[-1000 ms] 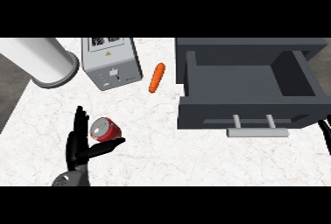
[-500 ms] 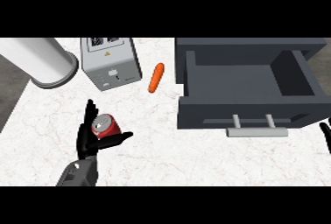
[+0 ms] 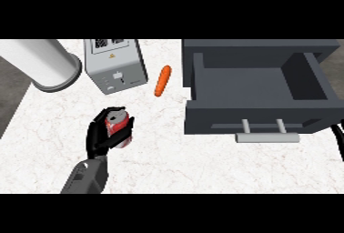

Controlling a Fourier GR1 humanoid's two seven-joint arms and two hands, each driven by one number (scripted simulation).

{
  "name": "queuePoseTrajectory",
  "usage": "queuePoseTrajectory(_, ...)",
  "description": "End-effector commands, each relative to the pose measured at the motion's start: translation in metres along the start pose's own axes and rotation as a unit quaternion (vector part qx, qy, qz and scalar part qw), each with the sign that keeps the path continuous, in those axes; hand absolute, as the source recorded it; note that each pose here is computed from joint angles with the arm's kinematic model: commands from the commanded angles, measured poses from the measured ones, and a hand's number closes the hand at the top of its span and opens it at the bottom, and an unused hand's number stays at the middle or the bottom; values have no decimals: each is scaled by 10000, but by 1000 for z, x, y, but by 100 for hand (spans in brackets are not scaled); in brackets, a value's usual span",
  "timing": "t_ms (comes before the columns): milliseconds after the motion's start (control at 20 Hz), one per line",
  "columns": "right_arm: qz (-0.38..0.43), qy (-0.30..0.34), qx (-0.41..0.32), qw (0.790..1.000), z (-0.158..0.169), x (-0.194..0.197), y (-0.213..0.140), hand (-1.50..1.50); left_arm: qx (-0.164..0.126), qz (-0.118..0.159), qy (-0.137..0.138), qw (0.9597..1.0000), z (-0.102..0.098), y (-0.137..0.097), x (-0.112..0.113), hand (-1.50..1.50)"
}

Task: Pick up the can, place it into the drawer and close the drawer

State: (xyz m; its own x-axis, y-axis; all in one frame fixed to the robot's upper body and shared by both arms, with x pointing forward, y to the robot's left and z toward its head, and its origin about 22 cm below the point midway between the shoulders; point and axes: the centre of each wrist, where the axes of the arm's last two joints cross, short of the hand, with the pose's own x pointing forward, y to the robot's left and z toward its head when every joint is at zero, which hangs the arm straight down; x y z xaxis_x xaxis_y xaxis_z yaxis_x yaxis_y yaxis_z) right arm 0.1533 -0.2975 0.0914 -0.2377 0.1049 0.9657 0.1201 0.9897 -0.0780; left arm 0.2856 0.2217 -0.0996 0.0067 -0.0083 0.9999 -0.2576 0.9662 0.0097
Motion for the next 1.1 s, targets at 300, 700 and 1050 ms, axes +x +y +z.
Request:
queuePoseTrajectory(300,-34,-47,-88,9999,13,22,1,-150,-528,319,-357,9975,-15,4,34,150)
queuePoseTrajectory(700,-81,8,-44,10000,5,-8,0,-150,-717,400,-482,9955,-29,49,55,150)
queuePoseTrajectory(1050,-7,-44,-96,9999,7,-1,-9,-150,-1158,307,-666,9906,-22,3,102,150)
